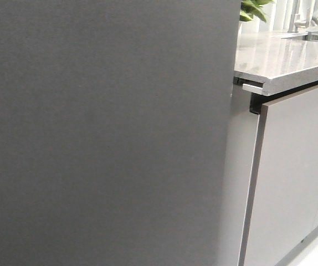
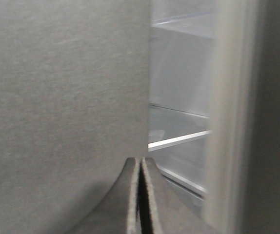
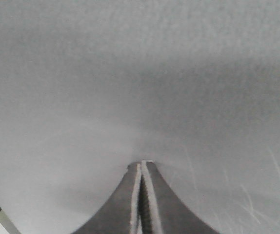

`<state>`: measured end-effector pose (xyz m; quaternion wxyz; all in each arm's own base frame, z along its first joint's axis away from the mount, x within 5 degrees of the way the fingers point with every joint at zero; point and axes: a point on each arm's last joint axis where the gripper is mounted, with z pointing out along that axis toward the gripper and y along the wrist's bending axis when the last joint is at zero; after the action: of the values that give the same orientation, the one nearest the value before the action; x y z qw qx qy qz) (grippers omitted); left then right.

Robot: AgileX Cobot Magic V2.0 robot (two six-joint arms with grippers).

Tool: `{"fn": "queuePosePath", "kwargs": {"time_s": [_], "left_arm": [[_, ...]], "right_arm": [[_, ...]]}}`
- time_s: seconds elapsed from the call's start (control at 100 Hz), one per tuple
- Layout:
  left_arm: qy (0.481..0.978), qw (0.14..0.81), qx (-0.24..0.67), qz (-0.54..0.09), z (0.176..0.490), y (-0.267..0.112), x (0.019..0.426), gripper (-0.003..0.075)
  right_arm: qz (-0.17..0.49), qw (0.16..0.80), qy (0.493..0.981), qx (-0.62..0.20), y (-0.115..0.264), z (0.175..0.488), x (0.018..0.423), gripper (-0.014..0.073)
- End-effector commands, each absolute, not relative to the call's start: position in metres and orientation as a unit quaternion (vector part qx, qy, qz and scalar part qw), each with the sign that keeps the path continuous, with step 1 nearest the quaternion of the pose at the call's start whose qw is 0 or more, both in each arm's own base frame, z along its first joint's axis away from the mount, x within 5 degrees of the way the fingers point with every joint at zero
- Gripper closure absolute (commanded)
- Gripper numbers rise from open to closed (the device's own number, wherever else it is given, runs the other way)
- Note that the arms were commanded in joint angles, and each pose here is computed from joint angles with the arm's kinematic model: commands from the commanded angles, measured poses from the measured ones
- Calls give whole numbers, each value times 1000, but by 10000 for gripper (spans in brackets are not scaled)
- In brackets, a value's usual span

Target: Close fridge door

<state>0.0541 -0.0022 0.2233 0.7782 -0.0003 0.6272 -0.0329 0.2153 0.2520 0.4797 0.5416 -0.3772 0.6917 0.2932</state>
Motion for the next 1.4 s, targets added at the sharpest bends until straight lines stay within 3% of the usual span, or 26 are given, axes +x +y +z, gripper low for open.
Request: {"fn": "queuePosePath", "kwargs": {"time_s": [0.0,0.36,0.64,0.879,1.079,1.389], "left_arm": [[604,796,-4,-39,219,-2,53,740],[604,796,-4,-39,219,-2,53,740],[604,796,-4,-39,219,-2,53,740],[604,796,-4,-39,219,-2,53,740],[604,796,-4,-39,219,-2,53,740],[604,796,-4,-39,219,-2,53,740]], "right_arm": [[303,609,650,-339,260,496,229,639],[287,595,673,-333,285,462,265,639],[269,606,678,-317,259,474,271,638],[241,636,675,-286,195,508,248,638],[141,651,711,-226,121,522,222,638],[43,683,717,-131,34,530,126,638]]}}
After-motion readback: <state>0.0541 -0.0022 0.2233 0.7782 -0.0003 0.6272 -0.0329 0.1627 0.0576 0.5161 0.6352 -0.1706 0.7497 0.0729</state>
